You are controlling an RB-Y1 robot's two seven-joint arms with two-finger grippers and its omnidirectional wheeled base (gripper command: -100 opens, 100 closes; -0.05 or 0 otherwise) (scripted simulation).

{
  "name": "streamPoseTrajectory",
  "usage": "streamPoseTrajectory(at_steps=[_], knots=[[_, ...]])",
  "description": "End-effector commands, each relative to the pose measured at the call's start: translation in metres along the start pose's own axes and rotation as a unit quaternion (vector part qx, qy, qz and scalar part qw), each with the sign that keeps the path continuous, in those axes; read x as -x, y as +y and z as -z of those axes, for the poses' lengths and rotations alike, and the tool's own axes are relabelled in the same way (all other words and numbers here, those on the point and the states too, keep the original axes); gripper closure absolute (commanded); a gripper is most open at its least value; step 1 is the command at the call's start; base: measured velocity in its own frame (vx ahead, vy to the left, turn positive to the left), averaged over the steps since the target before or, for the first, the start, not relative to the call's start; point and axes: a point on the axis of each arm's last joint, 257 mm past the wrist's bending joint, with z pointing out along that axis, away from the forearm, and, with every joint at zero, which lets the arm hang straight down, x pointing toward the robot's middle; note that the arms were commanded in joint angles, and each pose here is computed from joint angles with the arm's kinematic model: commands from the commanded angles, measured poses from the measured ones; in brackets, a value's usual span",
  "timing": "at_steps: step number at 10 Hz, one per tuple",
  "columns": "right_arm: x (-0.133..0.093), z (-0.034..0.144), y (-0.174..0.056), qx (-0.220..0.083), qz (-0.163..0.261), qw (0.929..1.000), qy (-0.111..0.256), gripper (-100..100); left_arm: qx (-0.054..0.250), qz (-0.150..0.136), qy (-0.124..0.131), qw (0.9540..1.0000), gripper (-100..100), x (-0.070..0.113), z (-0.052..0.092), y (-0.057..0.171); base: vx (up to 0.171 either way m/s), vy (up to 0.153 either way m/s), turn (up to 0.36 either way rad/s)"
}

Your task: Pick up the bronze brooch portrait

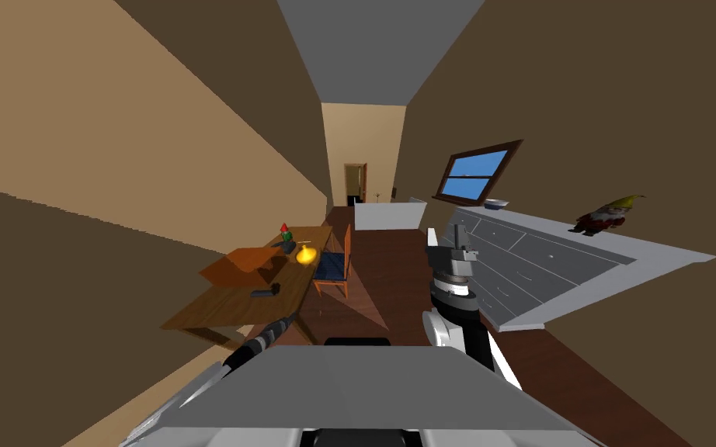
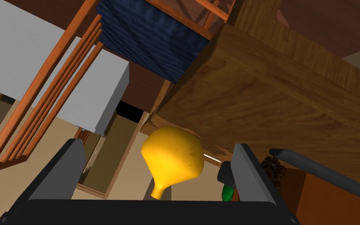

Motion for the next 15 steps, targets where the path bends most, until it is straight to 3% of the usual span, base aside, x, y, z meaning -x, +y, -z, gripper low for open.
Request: streamPoseTrajectory(at_steps=[1, 4, 6, 7, 8, 10, 11, 12, 13, 15], knots=[[0.000, 0.000, 0.000, 0.000, 0.000, 1.0000, 0.000, 0, 0.019, -0.023, 0.009, 0.9995, -100, 0.001, 0.001, 0.022, 0.058, 0.032, -0.065], [0.000, 0.000, 0.000, 0.000, 0.000, 1.0000, 0.000, 0, 0.047, -0.060, 0.020, 0.9969, -100, 0.006, 0.004, 0.053, 0.072, 0.051, -0.061], [0.000, 0.000, 0.000, 0.000, 0.000, 1.0000, 0.000, 0, 0.071, -0.091, 0.028, 0.9929, -100, 0.014, 0.008, 0.079, 0.099, 0.072, -0.086], [0.000, 0.000, 0.000, 0.000, 0.000, 1.0000, 0.000, 0, 0.091, -0.118, 0.033, 0.9883, -100, 0.023, 0.011, 0.099, 0.147, 0.130, -0.118], [0.000, 0.000, 0.000, 0.000, 0.000, 1.0000, 0.000, 0, 0.091, -0.118, 0.033, 0.9883, -100, 0.023, 0.011, 0.099, 0.122, 0.114, -0.042], [0.000, 0.000, 0.000, 0.000, 0.000, 1.0000, 0.000, 0, 0.111, -0.147, 0.036, 0.9822, -100, 0.037, 0.014, 0.120, 0.072, 0.080, -0.037], [0.000, 0.000, 0.000, 0.000, 0.000, 1.0000, 0.000, 0, 0.104, -0.137, 0.035, 0.9845, -100, 0.033, 0.010, 0.112, 0.036, 0.049, -0.024], [0.000, 0.000, 0.000, 0.000, 0.000, 1.0000, 0.000, 0, 0.106, -0.139, 0.035, 0.9840, 0, 0.034, 0.010, 0.114, 0.007, 0.009, 0.002], [0.000, 0.000, 0.000, 0.000, 0.000, 1.0000, 0.000, 0, 0.111, -0.135, 0.033, 0.9840, -100, 0.034, 0.012, 0.125, 0.013, -0.013, -0.103], [0.000, 0.000, 0.000, 0.000, 0.000, 1.0000, 0.000, 0, 0.116, -0.131, 0.031, 0.9840, -100, 0.033, 0.014, 0.136, 0.013, -0.028, -0.089]])
